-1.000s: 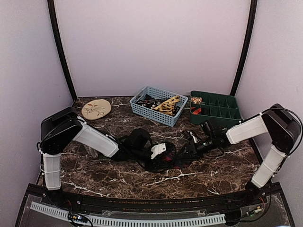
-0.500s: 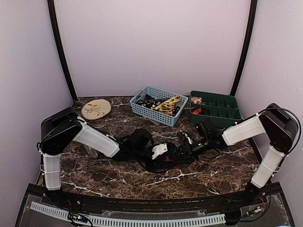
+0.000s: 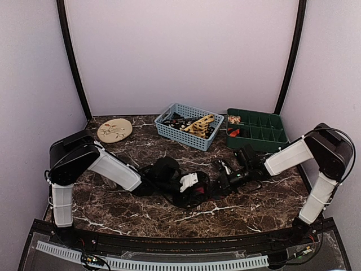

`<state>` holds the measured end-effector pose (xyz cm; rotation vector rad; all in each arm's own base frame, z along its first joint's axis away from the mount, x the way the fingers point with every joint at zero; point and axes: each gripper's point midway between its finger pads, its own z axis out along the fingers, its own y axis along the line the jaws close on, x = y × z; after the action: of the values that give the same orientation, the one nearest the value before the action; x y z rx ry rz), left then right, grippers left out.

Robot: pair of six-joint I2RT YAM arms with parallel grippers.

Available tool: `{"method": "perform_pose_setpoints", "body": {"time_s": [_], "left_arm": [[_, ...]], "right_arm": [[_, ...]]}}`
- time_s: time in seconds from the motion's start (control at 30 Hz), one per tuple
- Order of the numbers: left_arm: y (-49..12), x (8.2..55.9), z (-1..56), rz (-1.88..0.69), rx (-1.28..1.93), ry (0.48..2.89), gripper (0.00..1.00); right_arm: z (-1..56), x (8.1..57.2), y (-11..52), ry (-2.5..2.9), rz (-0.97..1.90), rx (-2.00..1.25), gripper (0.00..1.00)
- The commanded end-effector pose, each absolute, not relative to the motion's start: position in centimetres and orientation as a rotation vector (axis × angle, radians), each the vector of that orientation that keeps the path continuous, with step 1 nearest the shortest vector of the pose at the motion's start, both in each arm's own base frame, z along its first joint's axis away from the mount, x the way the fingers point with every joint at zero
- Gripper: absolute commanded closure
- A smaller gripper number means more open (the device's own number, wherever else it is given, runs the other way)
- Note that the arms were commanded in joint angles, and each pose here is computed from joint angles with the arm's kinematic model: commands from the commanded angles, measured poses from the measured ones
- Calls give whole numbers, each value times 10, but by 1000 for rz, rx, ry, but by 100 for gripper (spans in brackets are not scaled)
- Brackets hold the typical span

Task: Roll the ties
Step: Roll the tie at the center of the board.

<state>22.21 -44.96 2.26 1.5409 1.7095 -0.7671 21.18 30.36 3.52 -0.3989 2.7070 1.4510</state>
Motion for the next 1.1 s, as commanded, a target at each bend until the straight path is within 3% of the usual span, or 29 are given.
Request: {"method": "perform_pose_setpoints", "body": {"time_s": [0.0,0.13,0.6,0.77,0.9,1.07], "left_arm": [[-447,219,29,-799,1494,1706,42],[-457,219,48,-866,1442,1623,36],[-480,221,65,-980,1371,1482,30],[-486,223,42,-1006,1380,1528,37],[-480,219,27,-997,1407,1581,60],[-470,212,9,-950,1453,1645,69]], "right_arm": [[-1,204,276,2840,1294,-320,100],[-11,204,266,2867,1254,-293,100],[-29,202,254,2919,1181,-283,100],[-27,205,253,2907,1182,-285,100],[-9,211,258,2850,1217,-323,100],[48,230,272,2679,1295,-373,63]]}}
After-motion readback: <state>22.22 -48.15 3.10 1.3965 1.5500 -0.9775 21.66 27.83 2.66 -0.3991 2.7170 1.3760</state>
